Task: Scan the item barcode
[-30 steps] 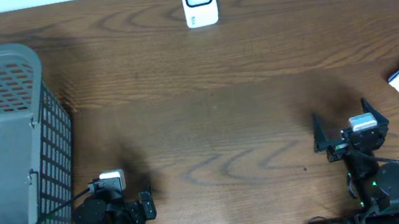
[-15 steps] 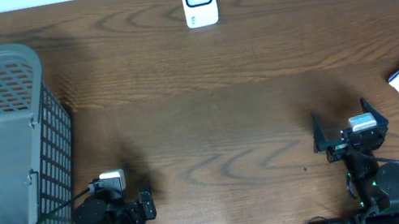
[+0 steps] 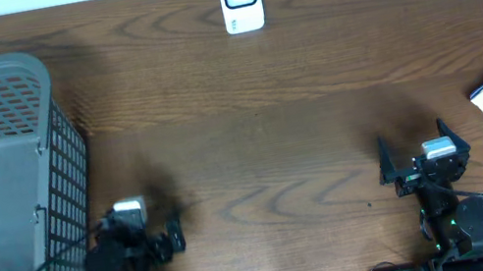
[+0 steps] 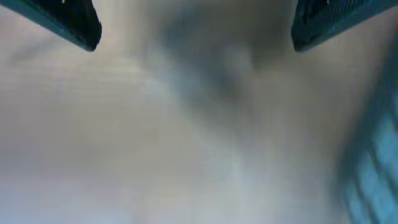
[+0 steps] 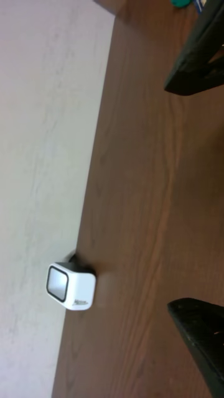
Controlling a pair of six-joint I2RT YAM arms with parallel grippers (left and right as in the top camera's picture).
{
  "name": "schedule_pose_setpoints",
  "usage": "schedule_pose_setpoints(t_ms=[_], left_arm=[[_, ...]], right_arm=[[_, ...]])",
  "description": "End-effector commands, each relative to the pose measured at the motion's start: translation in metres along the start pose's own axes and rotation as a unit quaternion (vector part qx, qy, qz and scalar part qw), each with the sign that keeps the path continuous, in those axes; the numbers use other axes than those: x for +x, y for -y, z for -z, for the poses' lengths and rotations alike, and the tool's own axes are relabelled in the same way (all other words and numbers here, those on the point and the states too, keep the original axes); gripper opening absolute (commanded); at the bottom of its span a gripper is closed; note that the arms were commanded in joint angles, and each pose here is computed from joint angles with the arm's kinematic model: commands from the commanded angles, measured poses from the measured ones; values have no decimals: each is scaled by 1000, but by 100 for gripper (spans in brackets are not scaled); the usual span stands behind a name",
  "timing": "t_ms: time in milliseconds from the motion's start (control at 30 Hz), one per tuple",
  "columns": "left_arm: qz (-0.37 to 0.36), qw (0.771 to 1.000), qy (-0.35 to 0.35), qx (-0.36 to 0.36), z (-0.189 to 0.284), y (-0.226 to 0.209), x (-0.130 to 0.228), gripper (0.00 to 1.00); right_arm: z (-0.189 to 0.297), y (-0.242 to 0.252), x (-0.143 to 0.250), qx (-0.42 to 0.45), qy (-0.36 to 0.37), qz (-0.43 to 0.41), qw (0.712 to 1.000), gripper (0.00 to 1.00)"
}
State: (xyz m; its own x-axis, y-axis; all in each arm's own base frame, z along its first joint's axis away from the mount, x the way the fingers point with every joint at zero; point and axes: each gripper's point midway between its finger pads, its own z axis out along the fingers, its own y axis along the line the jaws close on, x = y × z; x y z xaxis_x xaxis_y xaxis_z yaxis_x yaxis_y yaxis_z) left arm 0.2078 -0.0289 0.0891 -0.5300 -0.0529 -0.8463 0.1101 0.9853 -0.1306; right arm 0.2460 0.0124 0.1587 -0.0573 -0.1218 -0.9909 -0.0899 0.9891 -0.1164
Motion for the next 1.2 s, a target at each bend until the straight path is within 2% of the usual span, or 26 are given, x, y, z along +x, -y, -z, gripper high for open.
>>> schedule_pose_setpoints(t_ms=[0, 367, 600, 867, 1167], left_arm=[[-19, 996, 90, 14, 4, 6, -42, 98], [-24, 982, 184, -33, 1, -12, -59, 98], [-17, 980, 187, -71, 1, -25, -59, 98], [-49, 979, 184, -70, 1, -23, -59, 98], [-21, 980, 186, -65, 1, -23, -59, 98]], right_arm=[[0, 1, 0, 4, 0, 0, 1000, 99], [0, 1, 1, 4, 0, 0, 1000, 99], [0, 1, 0, 4, 0, 1, 1000, 99], [0, 1, 0, 4, 0, 1, 1000, 99], [0, 1, 1, 4, 0, 0, 1000, 99]])
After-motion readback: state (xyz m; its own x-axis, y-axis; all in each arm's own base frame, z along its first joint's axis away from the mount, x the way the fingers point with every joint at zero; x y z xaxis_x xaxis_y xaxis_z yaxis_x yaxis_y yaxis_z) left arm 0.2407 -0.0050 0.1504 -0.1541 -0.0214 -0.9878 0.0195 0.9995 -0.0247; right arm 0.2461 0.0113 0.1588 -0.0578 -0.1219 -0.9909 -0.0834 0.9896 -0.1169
